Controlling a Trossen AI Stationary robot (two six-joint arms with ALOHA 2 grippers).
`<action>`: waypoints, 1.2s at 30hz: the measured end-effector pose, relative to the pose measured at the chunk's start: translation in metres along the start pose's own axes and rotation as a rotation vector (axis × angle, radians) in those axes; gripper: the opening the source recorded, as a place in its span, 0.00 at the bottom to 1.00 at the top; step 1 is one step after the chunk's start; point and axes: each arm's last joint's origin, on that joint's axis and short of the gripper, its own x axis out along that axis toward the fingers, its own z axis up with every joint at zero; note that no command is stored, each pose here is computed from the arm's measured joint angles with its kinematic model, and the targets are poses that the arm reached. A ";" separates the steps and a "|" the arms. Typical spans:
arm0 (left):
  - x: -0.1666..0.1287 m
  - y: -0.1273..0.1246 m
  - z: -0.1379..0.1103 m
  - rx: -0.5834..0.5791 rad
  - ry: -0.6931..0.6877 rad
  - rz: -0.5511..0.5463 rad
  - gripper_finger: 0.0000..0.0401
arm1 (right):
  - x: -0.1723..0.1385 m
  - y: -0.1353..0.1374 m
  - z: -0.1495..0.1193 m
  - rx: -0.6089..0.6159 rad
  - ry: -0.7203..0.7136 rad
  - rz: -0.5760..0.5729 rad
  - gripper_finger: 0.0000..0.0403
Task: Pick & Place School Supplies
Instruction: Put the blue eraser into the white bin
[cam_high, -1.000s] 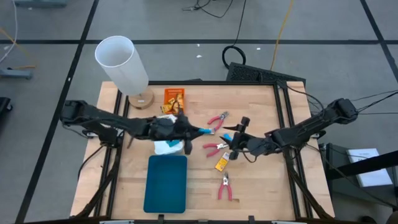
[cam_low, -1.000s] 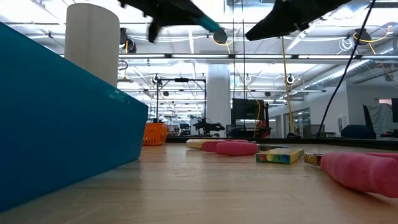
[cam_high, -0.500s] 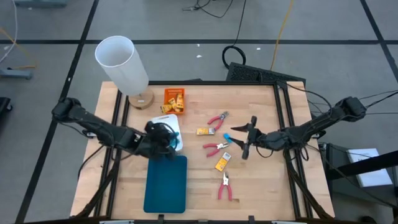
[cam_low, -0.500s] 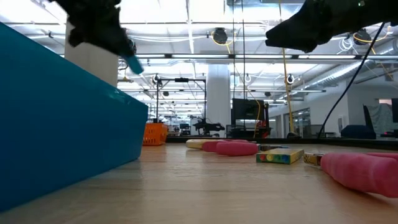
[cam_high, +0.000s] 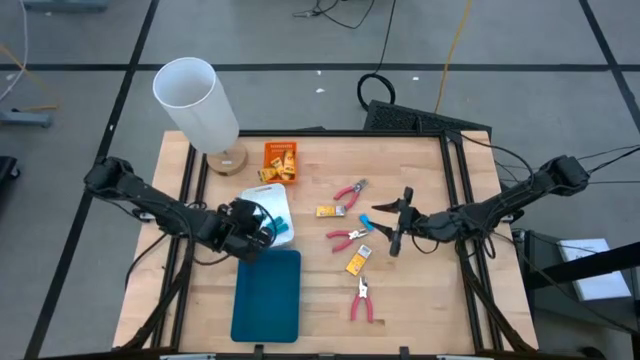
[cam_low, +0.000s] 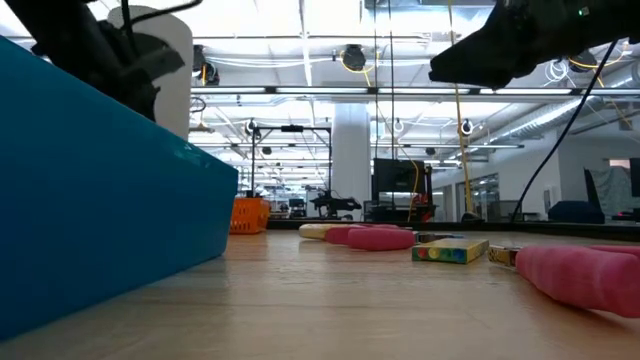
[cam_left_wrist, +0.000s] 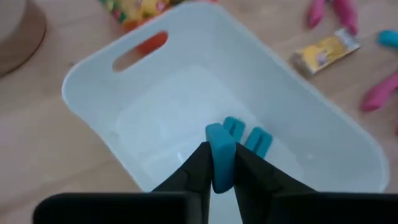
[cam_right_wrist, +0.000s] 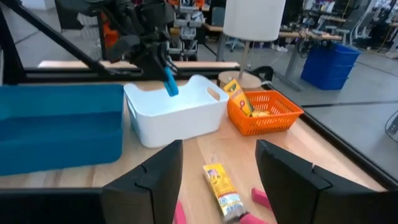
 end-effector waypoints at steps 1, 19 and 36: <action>0.002 0.001 0.000 -0.003 0.014 0.005 0.15 | 0.000 0.000 -0.001 -0.005 0.008 -0.001 0.49; 0.012 -0.004 0.017 -0.027 0.004 -0.036 0.46 | 0.015 -0.009 -0.038 0.021 0.272 -0.117 0.50; 0.001 -0.038 0.045 0.162 -0.201 -0.389 0.51 | 0.059 -0.017 -0.111 0.196 0.614 -0.151 0.51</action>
